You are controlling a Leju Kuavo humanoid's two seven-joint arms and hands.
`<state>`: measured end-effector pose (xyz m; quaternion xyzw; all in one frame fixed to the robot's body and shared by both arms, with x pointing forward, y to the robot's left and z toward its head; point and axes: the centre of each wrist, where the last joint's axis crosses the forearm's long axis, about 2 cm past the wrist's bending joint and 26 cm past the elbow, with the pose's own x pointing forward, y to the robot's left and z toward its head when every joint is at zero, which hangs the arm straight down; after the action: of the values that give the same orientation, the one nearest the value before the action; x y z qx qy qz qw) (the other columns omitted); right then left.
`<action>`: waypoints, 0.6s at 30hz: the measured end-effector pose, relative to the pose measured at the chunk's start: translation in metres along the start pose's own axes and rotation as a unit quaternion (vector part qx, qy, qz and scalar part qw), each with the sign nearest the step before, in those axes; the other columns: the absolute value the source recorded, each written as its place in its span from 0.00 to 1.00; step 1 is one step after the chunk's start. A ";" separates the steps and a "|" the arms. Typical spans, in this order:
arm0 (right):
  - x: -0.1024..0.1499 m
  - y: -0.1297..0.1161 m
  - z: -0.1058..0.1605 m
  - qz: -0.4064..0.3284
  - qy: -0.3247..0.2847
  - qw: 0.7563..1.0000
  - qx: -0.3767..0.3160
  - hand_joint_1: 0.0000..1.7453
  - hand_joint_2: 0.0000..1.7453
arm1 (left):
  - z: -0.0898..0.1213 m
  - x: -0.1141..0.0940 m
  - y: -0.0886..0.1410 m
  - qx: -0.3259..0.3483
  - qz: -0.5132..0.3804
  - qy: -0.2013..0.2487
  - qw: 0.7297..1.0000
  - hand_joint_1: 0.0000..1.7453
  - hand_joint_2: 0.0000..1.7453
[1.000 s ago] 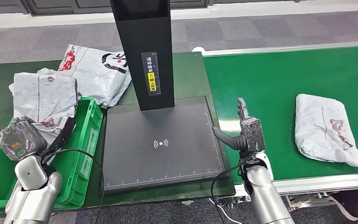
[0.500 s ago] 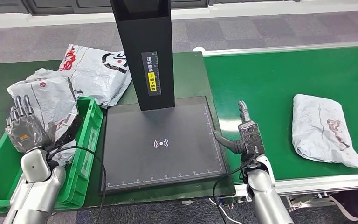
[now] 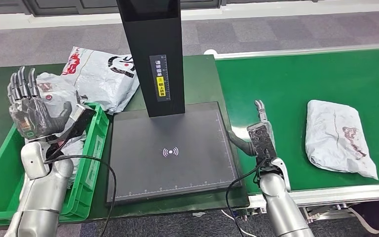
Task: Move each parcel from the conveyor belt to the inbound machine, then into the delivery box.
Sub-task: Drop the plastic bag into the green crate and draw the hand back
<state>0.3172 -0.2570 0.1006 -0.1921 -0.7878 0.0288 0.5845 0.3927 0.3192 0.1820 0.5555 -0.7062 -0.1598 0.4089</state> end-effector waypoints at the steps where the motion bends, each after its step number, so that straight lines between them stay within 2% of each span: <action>1: -0.001 -0.001 -0.004 0.011 -0.002 1.000 -0.003 0.00 1.00 | 0.002 0.008 -0.006 -0.009 0.062 0.006 0.998 0.00 1.00; 3: -0.003 -0.003 -0.012 0.026 -0.006 1.000 -0.002 0.00 1.00 | 0.010 0.025 -0.020 -0.038 0.157 0.022 0.987 0.00 1.00; 7: -0.010 -0.006 -0.023 0.051 -0.003 0.999 0.003 0.00 1.00 | 0.027 0.052 -0.040 -0.094 0.275 0.037 0.956 0.00 1.00; 13: -0.020 -0.011 -0.035 0.115 0.003 0.993 -0.006 0.00 1.00 | 0.051 0.080 -0.062 -0.192 0.454 0.060 0.868 0.00 1.00; 18: -0.025 -0.014 -0.045 0.179 0.014 0.984 -0.022 0.00 1.00 | 0.066 0.102 -0.076 -0.256 0.526 0.046 0.810 0.00 1.00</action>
<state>0.3616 -0.2863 0.0952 -0.3430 -0.7327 0.1131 0.5768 0.3873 0.1851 0.1306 -0.0186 -0.8045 -0.0697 0.5896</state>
